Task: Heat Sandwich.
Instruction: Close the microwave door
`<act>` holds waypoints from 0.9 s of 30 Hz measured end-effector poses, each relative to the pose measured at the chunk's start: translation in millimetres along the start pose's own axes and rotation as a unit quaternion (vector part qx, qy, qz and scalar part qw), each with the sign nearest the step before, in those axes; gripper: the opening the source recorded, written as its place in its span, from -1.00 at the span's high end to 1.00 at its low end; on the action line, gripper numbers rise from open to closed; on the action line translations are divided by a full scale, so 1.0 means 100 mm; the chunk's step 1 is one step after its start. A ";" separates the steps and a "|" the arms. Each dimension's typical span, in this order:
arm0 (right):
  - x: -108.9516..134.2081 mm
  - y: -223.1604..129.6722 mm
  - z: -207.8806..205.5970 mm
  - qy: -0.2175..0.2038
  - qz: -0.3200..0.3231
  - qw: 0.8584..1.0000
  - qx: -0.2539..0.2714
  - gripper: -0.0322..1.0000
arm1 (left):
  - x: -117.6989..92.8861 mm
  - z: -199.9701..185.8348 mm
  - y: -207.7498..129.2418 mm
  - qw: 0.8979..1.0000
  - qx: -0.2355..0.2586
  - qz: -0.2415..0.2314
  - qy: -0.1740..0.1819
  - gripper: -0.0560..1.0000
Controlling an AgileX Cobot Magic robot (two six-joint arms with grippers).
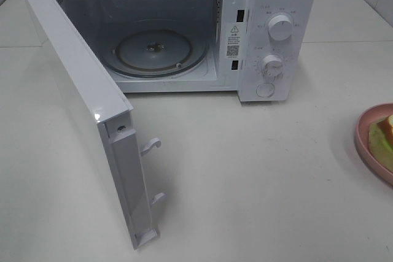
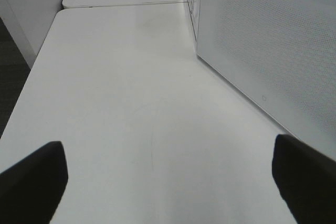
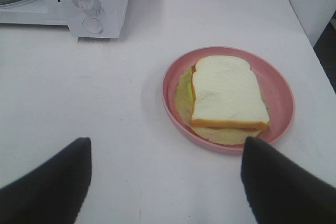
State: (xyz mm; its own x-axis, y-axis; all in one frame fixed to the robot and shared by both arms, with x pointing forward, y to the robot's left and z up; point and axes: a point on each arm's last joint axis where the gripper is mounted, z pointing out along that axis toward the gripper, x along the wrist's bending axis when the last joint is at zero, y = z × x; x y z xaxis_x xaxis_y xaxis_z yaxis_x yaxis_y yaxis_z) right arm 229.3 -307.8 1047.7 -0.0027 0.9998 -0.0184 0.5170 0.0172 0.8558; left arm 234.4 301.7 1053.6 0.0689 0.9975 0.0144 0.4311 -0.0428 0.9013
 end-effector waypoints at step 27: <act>0.00 0.00 0.00 0.000 0.000 1.000 0.000 -0.54 | 0.00 0.00 0.00 1.000 0.000 0.000 0.000 -0.99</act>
State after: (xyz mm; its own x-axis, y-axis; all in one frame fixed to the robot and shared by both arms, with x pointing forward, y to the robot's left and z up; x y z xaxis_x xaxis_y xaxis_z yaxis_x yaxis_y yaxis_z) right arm 229.3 -307.8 1047.7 -0.0027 0.9998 -0.0184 0.5170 0.0172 0.8558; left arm 234.4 301.7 1053.6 0.0689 0.9975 0.0144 0.4311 -0.0428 0.9013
